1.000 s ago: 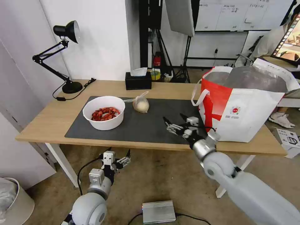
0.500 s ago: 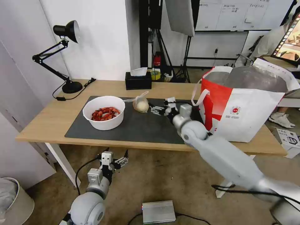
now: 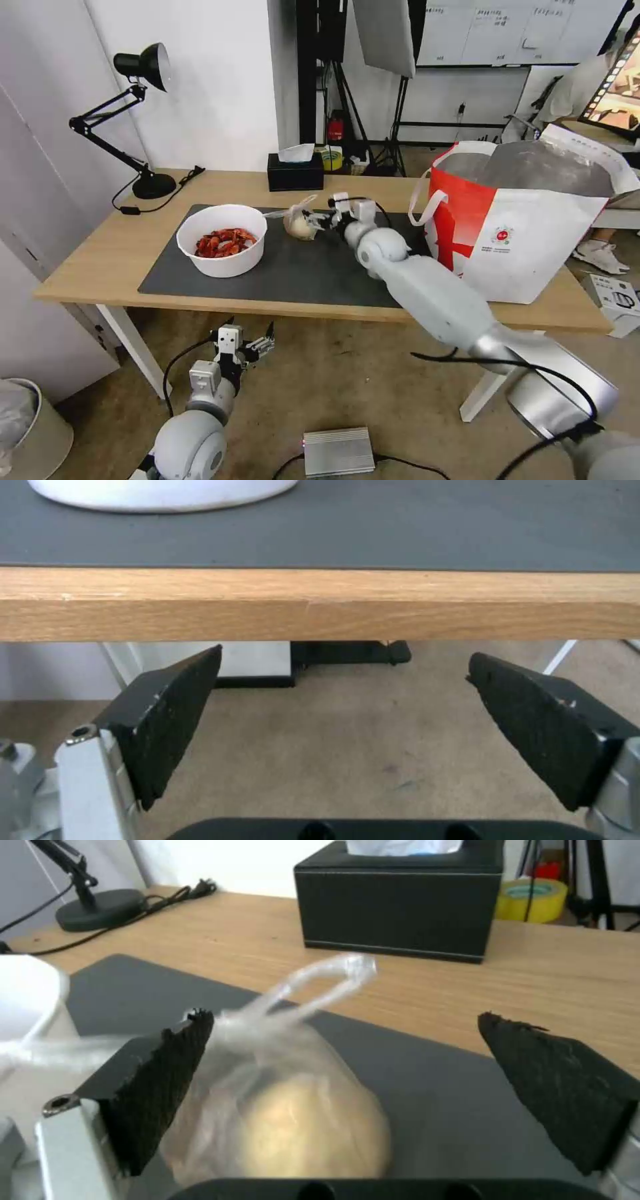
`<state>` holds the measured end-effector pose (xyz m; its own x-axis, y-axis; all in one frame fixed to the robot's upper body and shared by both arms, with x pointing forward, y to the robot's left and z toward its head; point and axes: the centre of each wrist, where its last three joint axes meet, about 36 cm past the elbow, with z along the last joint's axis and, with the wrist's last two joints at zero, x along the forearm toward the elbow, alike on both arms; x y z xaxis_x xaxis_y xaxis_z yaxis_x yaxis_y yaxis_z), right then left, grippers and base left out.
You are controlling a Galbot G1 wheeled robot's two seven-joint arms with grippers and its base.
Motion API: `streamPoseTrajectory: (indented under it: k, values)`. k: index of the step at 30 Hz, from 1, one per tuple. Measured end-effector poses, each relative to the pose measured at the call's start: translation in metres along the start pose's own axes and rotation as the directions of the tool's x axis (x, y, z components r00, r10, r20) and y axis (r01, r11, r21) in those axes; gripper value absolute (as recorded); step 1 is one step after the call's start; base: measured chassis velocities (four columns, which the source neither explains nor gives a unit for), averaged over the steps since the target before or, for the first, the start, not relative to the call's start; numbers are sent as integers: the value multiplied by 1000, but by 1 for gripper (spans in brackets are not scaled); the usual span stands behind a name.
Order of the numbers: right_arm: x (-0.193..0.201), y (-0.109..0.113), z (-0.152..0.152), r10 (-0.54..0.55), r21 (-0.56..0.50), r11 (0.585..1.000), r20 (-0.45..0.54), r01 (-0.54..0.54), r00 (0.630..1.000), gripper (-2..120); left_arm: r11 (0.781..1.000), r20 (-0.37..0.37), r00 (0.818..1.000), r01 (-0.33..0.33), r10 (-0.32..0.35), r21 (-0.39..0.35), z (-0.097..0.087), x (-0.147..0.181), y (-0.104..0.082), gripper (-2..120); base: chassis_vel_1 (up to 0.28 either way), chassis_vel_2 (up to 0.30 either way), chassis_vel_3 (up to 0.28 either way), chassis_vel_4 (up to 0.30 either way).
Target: Pick up the trash from the table and place it into the takeout bag.
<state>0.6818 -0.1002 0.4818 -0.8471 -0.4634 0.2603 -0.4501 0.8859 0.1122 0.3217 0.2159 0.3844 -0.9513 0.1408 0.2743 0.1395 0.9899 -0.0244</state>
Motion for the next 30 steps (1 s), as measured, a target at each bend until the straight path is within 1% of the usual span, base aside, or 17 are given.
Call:
streamPoseTrajectory:
  k: [6, 13, 18, 30]
  values:
    - [-15, 20, -1, -20, -10, 1000, -34, 20, 999, 100, 1000, 2, 1000, 2, -2, 3, -1, 3, 0, 100, 0, 0, 0, 0]
    - [-26, 31, 2, -13, 14, 1000, -78, 14, 997, 100, 1000, 4, 1000, 6, -6, 6, -1, 6, 0, 100, 0, 0, 0, 0]
    - [-29, 31, 6, -2, 16, 1000, -113, 4, 994, 100, 1000, 3, 1000, 10, -10, 8, -1, 8, 0, 100, 0, 0, 0, 0]
    - [-34, 28, 18, 15, -3, 1000, -161, -15, 987, 100, 1000, 1, 1000, 12, -12, 13, 1, 9, -2, 100, 0, 0, 0, 0]
